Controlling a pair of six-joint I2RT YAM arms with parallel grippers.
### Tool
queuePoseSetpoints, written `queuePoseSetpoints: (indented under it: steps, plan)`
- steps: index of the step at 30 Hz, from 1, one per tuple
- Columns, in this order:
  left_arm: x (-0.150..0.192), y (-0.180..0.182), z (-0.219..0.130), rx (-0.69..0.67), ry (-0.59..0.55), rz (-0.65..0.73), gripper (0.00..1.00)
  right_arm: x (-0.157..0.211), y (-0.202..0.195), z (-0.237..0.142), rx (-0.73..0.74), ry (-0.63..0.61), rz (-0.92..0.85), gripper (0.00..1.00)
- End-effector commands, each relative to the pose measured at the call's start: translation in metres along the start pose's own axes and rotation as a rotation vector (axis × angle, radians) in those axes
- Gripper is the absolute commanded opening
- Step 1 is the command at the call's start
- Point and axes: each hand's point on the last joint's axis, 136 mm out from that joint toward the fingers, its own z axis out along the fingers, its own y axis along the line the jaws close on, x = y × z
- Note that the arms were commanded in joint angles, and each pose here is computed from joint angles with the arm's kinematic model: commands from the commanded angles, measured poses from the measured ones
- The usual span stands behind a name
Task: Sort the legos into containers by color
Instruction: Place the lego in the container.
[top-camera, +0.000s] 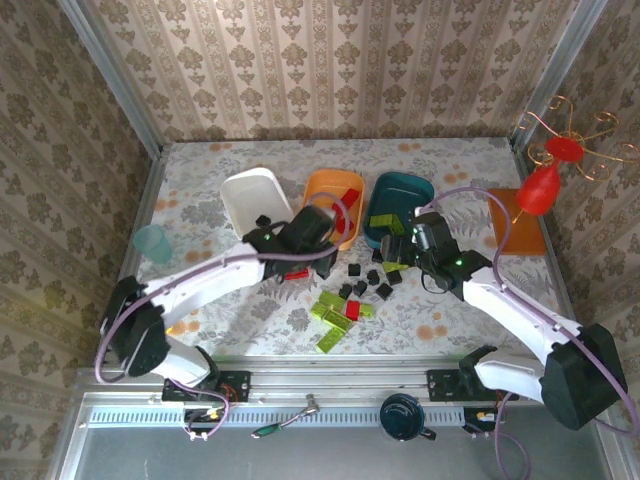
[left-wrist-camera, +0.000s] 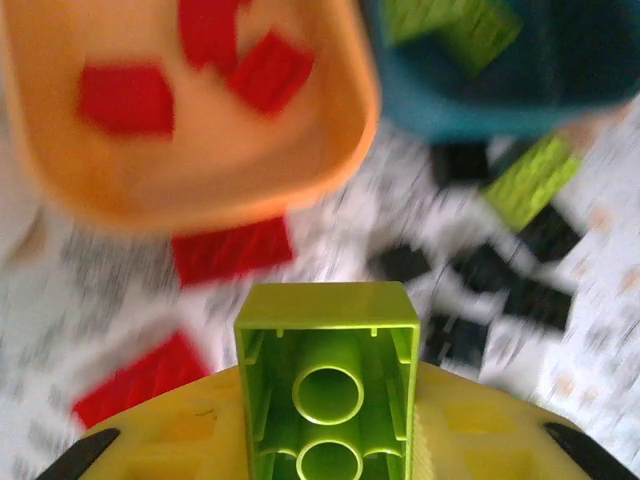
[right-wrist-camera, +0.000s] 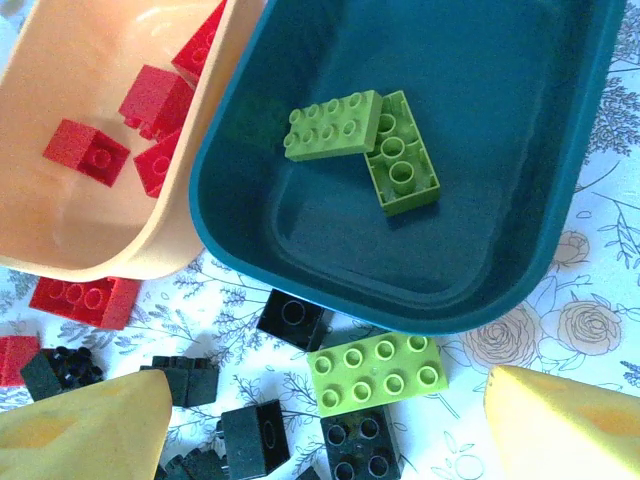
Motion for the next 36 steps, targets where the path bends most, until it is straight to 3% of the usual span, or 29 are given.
queuePoseSetpoints:
  steps: [1, 6, 13, 16, 18, 22, 26, 31, 36]
  plan:
    - [-0.047, -0.021, 0.025, 0.089, -0.056, 0.060, 0.29, 0.002, -0.012, -0.006, 0.039, -0.018, 0.029, 0.83]
    - [-0.100, -0.041, 0.079, 0.187, -0.062, 0.026, 0.29, 0.009, -0.014, -0.011, 0.038, -0.002, 0.033, 0.83]
    - [-0.129, -0.063, 0.143, 0.243, -0.027, -0.023, 0.30, 0.012, -0.016, -0.020, 0.031, -0.007, 0.028, 0.83]
    - [-0.143, -0.072, 0.155, 0.272, -0.039, -0.047, 0.37, 0.015, -0.016, -0.023, 0.021, -0.003, 0.026, 0.83]
    - [-0.150, -0.075, 0.157, 0.284, -0.047, -0.063, 0.48, 0.017, -0.015, -0.025, 0.006, 0.001, 0.023, 0.83]
    - [-0.168, -0.079, 0.137, 0.317, -0.101, -0.095, 0.67, 0.023, -0.009, -0.027, -0.032, 0.020, 0.011, 0.83]
    - [-0.185, -0.076, 0.087, 0.338, -0.214, -0.103, 0.76, 0.034, 0.005, -0.025, -0.109, 0.065, -0.009, 0.82]
    - [-0.166, -0.054, 0.022, 0.329, -0.334, -0.126, 0.83, 0.058, 0.031, -0.019, -0.191, 0.149, -0.093, 0.78]
    - [-0.114, -0.023, -0.032, 0.296, -0.413, -0.159, 0.90, 0.081, 0.067, -0.012, -0.264, 0.220, -0.209, 0.76]
